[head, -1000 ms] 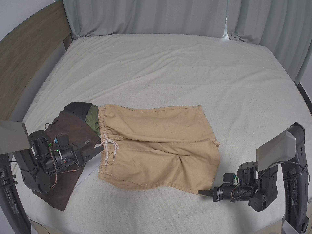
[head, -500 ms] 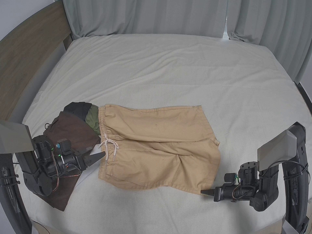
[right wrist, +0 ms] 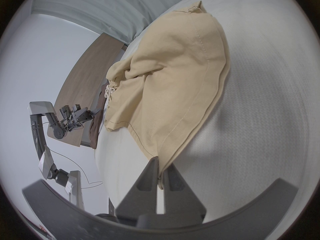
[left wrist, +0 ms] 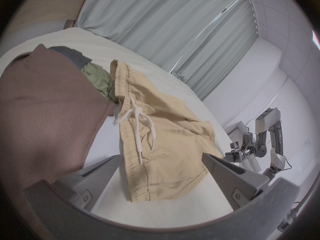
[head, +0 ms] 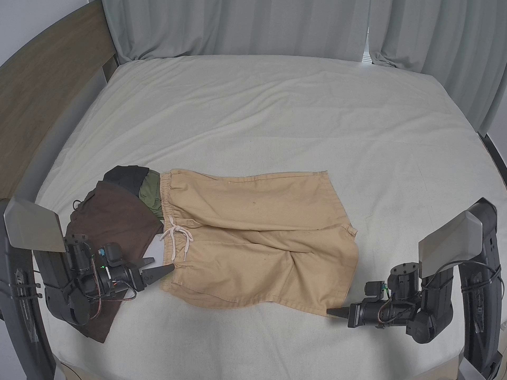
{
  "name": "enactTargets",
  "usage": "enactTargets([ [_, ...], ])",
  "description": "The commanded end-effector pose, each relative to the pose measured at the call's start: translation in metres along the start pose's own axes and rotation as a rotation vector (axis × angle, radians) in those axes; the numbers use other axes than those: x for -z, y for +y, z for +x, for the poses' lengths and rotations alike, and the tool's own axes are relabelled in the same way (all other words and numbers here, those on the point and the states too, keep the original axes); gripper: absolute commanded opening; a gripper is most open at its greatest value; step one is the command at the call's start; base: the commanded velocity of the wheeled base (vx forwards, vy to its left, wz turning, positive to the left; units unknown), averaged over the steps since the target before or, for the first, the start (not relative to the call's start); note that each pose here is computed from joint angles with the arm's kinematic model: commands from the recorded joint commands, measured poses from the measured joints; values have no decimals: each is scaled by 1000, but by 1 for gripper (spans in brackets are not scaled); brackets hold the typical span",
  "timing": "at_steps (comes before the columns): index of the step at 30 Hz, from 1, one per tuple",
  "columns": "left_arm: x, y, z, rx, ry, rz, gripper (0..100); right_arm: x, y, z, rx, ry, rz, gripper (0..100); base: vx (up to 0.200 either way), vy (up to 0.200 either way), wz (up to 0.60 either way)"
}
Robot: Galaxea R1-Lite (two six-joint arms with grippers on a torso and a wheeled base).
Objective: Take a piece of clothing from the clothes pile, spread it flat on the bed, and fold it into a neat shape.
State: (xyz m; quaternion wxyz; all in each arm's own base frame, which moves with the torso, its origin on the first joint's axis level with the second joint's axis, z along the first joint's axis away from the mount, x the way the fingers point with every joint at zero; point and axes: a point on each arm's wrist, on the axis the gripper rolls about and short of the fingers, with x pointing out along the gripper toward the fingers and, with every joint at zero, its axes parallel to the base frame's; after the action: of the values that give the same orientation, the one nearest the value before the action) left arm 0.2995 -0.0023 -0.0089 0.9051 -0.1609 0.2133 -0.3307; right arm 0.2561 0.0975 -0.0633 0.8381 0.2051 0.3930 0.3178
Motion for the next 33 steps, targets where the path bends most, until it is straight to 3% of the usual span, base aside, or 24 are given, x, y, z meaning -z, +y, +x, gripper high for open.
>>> enactTargets([
  [1,15,7,5,-7,40,-34,100,0,1,-1,-1,2,-1,0,0,0,0],
  [17,42,18,15,-25,105,-91,100,0,0,0,0,1,-2,0,0,0,0],
  [26,48,15,22,-3,128,-97,100,0,1,-1,0,0,-4,0,0,0,0],
  [32,47,22,28,-45,108,-78,100,-1,1,-2,-1,-2,-6,0,0,0,0],
  [33,47,22,28,-45,107,-77,0,-1,1,-2,-1,-2,-6,0,0,0,0],
])
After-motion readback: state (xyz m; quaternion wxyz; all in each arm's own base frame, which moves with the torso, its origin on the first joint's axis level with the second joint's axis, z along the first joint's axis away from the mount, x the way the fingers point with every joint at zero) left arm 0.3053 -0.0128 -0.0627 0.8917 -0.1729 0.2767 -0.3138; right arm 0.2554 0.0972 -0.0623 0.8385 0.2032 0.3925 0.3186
